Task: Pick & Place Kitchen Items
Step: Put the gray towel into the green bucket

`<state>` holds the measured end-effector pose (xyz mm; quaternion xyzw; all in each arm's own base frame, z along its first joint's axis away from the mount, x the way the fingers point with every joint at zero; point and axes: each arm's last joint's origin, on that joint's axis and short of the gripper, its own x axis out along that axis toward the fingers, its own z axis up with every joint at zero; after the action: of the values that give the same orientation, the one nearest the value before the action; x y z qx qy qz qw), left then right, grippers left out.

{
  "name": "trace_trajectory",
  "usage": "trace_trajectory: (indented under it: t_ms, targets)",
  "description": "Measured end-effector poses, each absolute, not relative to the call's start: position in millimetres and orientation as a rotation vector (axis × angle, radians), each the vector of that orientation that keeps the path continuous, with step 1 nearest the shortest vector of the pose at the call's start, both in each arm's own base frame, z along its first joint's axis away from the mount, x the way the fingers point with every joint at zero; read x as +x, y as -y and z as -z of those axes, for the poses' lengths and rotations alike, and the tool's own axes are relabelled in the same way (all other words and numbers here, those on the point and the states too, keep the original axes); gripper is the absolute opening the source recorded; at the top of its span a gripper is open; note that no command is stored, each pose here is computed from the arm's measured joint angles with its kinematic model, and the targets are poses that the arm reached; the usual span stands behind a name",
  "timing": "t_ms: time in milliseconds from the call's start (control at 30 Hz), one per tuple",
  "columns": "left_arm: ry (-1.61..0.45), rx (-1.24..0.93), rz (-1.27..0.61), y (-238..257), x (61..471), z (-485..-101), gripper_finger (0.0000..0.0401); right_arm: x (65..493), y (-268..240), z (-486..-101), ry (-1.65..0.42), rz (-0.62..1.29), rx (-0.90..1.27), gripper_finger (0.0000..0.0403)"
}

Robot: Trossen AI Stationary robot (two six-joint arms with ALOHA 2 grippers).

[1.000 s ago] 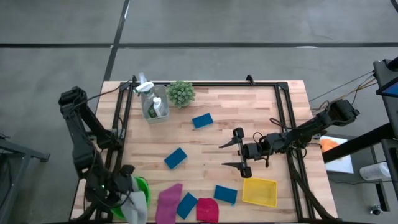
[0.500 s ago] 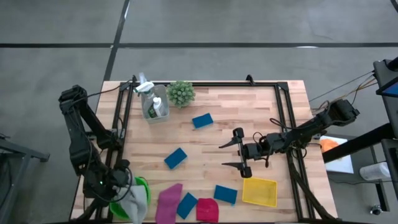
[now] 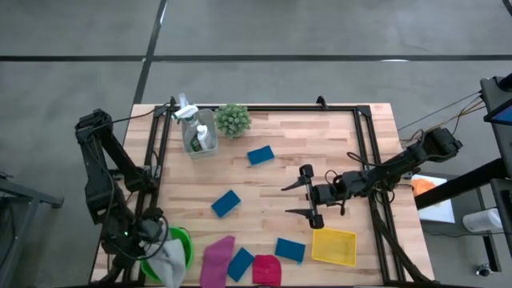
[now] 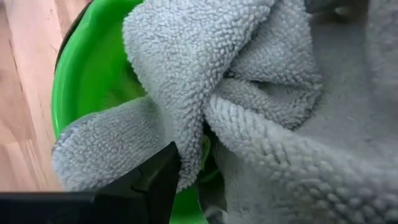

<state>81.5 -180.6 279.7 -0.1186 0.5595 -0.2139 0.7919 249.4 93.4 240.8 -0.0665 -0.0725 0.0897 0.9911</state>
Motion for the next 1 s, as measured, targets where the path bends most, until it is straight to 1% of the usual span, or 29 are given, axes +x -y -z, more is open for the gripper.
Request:
trace_trajectory:
  t_ms: [233,433,567,633,733,900,1000]
  targets:
    - [-1.198,-0.292,0.5,179,80,-285,0.0207,250,-94,-240,0.136,-0.181,-0.132,0.0291]
    - [-1.075,-0.309,0.474,171,80,-293,0.0207,250,-93,-239,0.133,-0.181,-0.132,0.0291]
    - [-0.994,-0.236,0.473,167,80,-296,0.0209,250,-94,-239,0.132,-0.182,-0.129,0.0291]
    - [-0.972,-0.204,0.48,167,81,-296,0.0217,250,-93,-239,0.13,-0.182,-0.129,0.0291]
    - [-0.965,-0.192,0.487,167,81,-296,0.0238,250,-94,-239,0.124,-0.182,-0.131,0.0291]
    - [-1.034,-0.221,0.551,167,78,-296,0.0274,250,-94,-239,0.124,-0.182,-0.131,0.0291]
    - [-1.055,-0.195,0.497,164,77,-292,0.028,250,-94,-239,0.124,-0.182,-0.131,0.0291]
